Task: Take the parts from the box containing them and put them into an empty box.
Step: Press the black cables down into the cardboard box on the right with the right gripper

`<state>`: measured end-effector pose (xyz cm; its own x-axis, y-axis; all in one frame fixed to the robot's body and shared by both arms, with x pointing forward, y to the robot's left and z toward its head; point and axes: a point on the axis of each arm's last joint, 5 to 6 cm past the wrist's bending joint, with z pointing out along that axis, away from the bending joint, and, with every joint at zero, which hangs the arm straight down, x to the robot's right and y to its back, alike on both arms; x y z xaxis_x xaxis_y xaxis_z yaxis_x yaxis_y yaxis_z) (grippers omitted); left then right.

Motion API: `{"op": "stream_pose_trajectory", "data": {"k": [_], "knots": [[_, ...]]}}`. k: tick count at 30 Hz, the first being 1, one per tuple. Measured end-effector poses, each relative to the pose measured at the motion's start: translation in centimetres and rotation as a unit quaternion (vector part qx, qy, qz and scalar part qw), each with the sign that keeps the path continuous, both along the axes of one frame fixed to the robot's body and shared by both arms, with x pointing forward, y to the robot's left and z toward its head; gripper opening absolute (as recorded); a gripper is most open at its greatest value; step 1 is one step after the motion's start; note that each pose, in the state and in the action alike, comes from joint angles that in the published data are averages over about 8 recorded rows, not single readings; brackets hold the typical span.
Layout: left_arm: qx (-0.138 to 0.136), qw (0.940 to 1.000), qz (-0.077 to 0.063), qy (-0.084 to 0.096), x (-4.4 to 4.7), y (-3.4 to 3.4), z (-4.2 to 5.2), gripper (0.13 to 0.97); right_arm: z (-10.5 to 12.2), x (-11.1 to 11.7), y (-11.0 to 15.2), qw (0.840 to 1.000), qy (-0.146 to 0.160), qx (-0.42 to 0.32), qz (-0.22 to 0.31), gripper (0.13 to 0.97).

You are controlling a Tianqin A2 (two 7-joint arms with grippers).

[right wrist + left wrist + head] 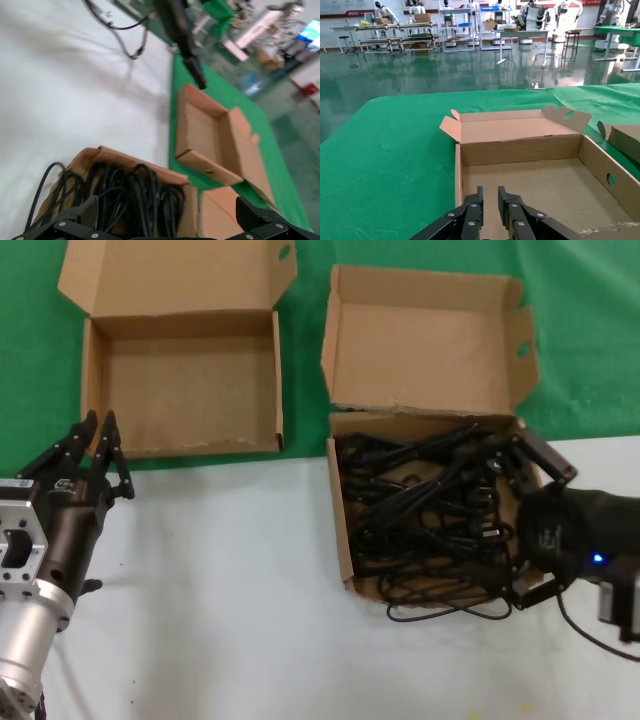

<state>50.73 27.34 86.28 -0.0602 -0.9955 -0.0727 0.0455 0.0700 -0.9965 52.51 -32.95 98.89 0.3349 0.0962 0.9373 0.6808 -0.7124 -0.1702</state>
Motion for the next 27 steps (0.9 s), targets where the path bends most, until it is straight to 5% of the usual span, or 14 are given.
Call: {"op": "stream_pose_trajectory", "data": {"k": [9, 17, 27], "knots": [[0.000, 1.0000, 0.000, 0.000, 0.00, 0.00, 0.00, 0.279, 0.5, 3.4, 1.0, 0.998, 0.013, -0.068, 0.009, 0.966], [0.000, 1.0000, 0.000, 0.000, 0.00, 0.00, 0.00, 0.145, 0.4, 5.7, 1.9, 0.995, 0.017, -0.095, 0.004, 0.957], [0.000, 1.0000, 0.000, 0.000, 0.00, 0.00, 0.00, 0.145, 0.4, 7.8, 2.7, 0.994, 0.017, -0.106, -0.010, 0.895]]}}
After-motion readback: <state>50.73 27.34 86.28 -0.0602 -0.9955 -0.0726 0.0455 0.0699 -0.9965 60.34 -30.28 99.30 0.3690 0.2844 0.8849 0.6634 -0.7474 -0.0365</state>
